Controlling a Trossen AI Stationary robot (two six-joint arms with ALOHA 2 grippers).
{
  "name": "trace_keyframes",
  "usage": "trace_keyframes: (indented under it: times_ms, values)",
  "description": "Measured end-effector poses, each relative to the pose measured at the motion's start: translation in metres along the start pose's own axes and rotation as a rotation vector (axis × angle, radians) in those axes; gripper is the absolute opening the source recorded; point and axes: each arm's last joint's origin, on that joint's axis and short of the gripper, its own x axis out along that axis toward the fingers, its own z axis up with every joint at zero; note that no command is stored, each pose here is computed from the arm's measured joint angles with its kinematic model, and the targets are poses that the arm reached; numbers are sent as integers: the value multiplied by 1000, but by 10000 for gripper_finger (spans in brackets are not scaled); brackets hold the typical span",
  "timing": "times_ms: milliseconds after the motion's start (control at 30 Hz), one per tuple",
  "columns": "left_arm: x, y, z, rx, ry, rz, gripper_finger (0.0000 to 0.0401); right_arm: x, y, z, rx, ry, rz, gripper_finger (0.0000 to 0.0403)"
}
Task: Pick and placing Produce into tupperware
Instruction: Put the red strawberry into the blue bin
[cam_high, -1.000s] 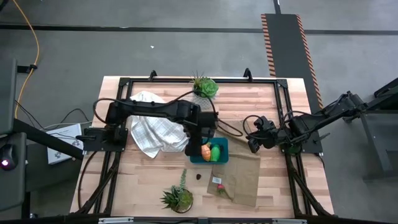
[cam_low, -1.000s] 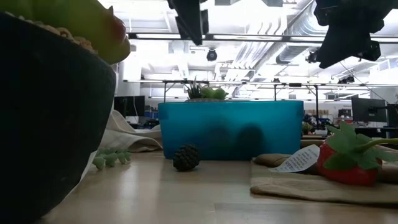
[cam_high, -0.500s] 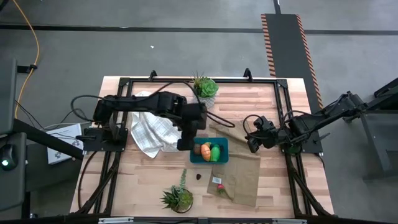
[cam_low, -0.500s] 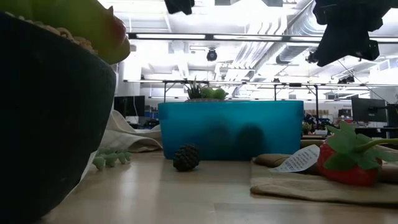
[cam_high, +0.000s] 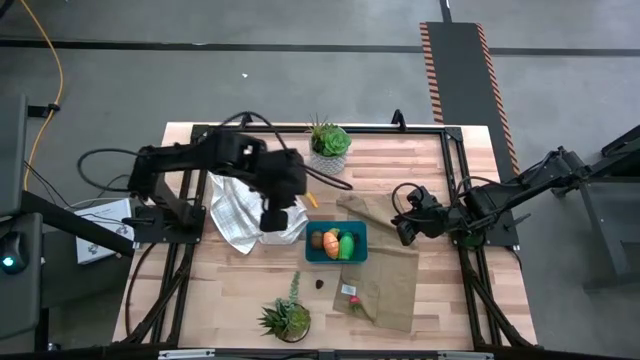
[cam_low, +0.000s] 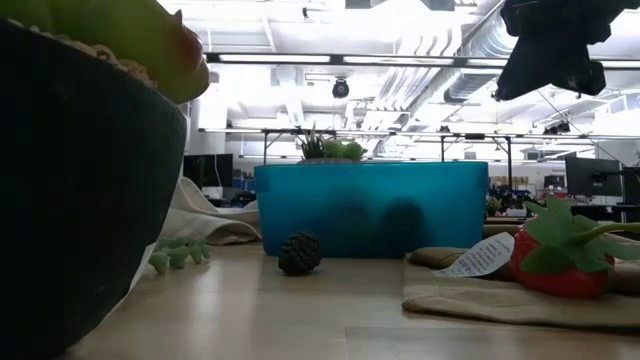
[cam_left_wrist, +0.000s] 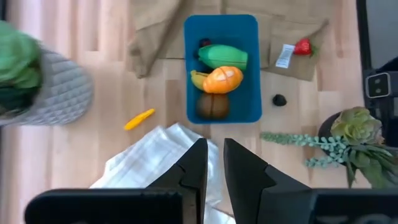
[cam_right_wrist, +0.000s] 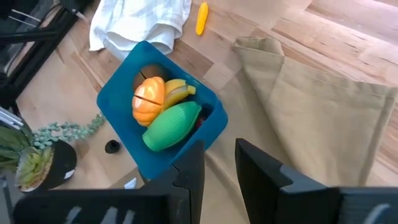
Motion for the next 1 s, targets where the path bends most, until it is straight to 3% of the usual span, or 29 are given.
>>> trace_keyframes:
  times_ms: [300,600,767,900,1000]
  values:
    - [-52,5,-31,-52,-73,106,42,0,3,1,18,-12,28,81]
    - [-96,8,-63,-130,-205,119,42,0,3,1,43,-14,32,81]
    - [-85,8,-83,-166,-245,112,42,0,3,2,60,-15,34,81]
    - [-51,8,-110,-219,-259,83,42,0,5,2,76,-19,45,81]
    - [-25,7,-133,-271,-272,-7,42,0,7,3,90,-31,72,81]
